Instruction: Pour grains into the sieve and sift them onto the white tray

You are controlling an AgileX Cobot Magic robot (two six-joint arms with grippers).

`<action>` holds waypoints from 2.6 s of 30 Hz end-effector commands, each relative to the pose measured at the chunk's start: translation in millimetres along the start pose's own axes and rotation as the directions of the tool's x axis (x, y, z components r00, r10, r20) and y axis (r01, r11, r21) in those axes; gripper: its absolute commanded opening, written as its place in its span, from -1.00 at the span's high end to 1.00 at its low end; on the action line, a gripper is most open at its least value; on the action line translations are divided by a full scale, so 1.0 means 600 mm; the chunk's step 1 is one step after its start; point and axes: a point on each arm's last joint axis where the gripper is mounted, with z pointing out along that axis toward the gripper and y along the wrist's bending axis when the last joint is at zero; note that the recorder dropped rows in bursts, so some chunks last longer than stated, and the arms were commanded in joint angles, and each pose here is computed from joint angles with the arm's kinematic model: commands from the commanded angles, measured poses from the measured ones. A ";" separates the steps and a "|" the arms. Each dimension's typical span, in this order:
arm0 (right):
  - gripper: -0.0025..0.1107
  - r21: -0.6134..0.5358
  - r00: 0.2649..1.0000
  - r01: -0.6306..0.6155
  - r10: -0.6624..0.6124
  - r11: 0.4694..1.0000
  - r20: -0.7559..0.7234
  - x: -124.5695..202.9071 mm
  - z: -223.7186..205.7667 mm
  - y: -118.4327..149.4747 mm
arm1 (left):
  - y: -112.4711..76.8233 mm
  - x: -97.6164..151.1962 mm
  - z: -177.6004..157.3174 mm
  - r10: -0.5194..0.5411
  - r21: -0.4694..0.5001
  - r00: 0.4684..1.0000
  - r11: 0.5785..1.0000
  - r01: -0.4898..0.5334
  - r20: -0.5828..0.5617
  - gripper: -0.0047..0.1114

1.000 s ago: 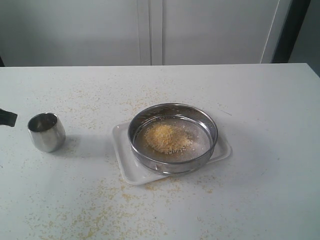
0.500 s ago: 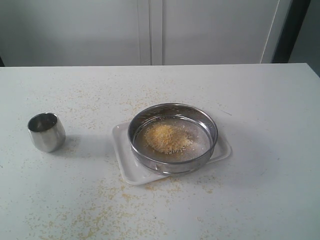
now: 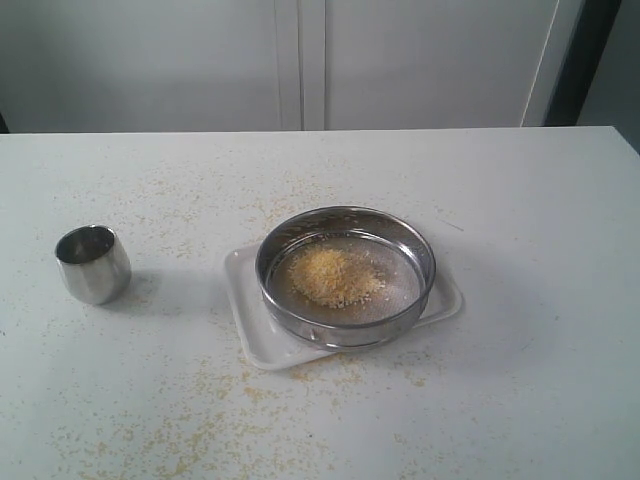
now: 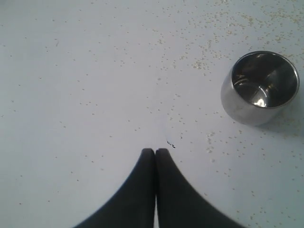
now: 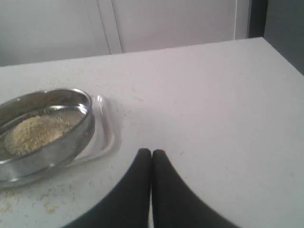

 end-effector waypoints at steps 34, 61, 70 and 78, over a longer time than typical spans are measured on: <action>0.96 -0.225 0.841 -0.072 0.180 0.972 0.511 -0.233 0.013 0.049 | 0.002 0.003 -0.001 0.003 -0.007 1.000 1.000 -0.003 -0.001 0.91; 0.96 0.017 0.962 0.227 -0.222 0.974 -0.157 -0.306 0.264 0.062 | 0.002 0.003 -0.001 0.003 -0.007 1.000 1.000 -0.003 -0.001 0.91; 0.96 -0.097 0.763 0.385 -0.375 0.918 -0.526 -0.291 0.326 0.084 | 0.002 0.003 -0.001 0.003 -0.007 1.000 1.000 -0.003 -0.001 0.91; 0.96 -0.316 0.637 0.226 -0.385 0.921 -0.668 -0.270 0.374 0.124 | 0.002 0.003 -0.001 0.003 -0.007 1.000 1.000 -0.003 -0.001 0.91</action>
